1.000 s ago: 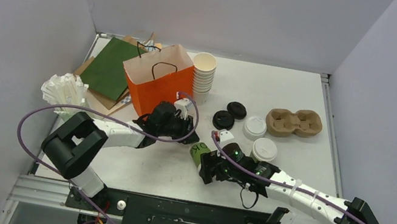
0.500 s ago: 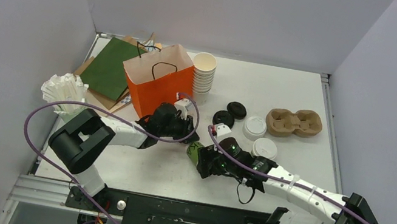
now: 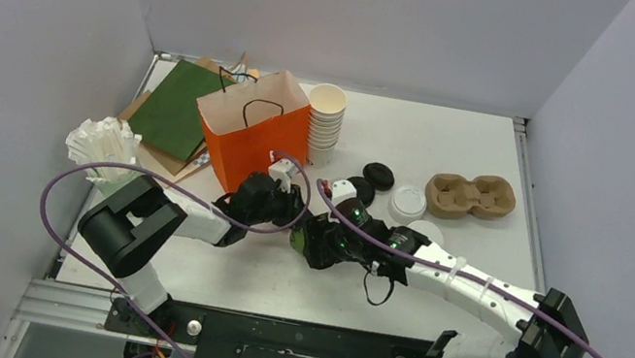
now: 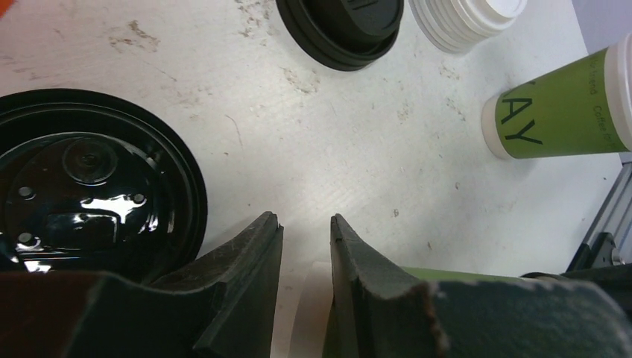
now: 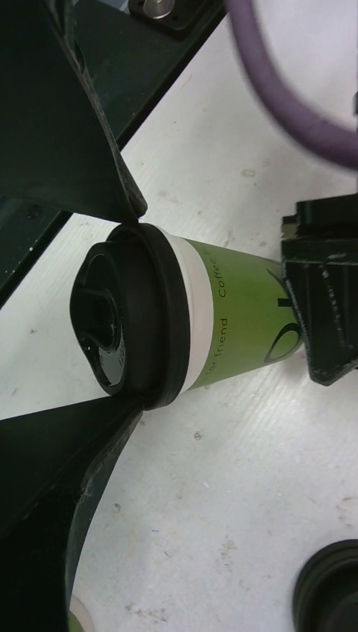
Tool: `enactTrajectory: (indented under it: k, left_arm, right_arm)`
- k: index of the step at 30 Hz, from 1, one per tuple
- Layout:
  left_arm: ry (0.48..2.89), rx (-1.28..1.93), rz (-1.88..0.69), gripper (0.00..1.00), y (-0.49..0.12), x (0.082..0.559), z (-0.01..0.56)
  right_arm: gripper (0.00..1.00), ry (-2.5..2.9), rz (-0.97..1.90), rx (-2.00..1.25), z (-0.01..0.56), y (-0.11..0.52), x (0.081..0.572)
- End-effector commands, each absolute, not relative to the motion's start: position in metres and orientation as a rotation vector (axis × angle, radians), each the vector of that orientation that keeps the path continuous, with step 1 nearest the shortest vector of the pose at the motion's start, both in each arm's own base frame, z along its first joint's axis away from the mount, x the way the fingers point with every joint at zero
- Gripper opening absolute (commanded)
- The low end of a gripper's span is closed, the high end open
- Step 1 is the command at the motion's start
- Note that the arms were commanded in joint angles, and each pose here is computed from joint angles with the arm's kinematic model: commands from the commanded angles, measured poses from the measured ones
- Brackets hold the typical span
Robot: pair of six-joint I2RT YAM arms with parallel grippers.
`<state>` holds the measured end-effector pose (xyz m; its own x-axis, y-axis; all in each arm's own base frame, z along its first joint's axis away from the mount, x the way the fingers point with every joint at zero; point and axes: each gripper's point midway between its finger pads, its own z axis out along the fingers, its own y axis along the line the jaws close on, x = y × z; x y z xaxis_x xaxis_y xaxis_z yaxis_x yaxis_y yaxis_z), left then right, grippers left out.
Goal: Pack the takeout coffee
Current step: Adjust the coffee cup at the center of the board.
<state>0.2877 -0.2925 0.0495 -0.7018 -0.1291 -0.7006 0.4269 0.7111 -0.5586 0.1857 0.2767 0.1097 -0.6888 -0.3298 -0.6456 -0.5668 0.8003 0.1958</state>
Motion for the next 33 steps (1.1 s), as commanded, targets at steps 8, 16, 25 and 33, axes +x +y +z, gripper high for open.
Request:
enactTrajectory:
  k: [8,16,25,33]
  left_arm:
    - [2.145,0.178,-0.933,0.28,-0.281,0.265,0.019]
    - [2.078,0.135,-0.965,0.28,-0.278,0.266,0.025]
    - [2.018,0.164,-0.907,0.29,-0.270,0.279,0.068]
    - [2.006,0.167,-0.850,0.30,-0.262,0.289,0.096]
  right_arm:
    - [0.81,2.293,0.566,-0.664,0.142,0.329,0.219]
    - [0.83,2.298,0.596,-0.699,0.146,0.348,0.217]
    - [0.80,2.286,0.620,-0.665,0.161,0.328,0.203]
    - [0.86,2.259,0.651,-0.658,0.172,0.316,0.192]
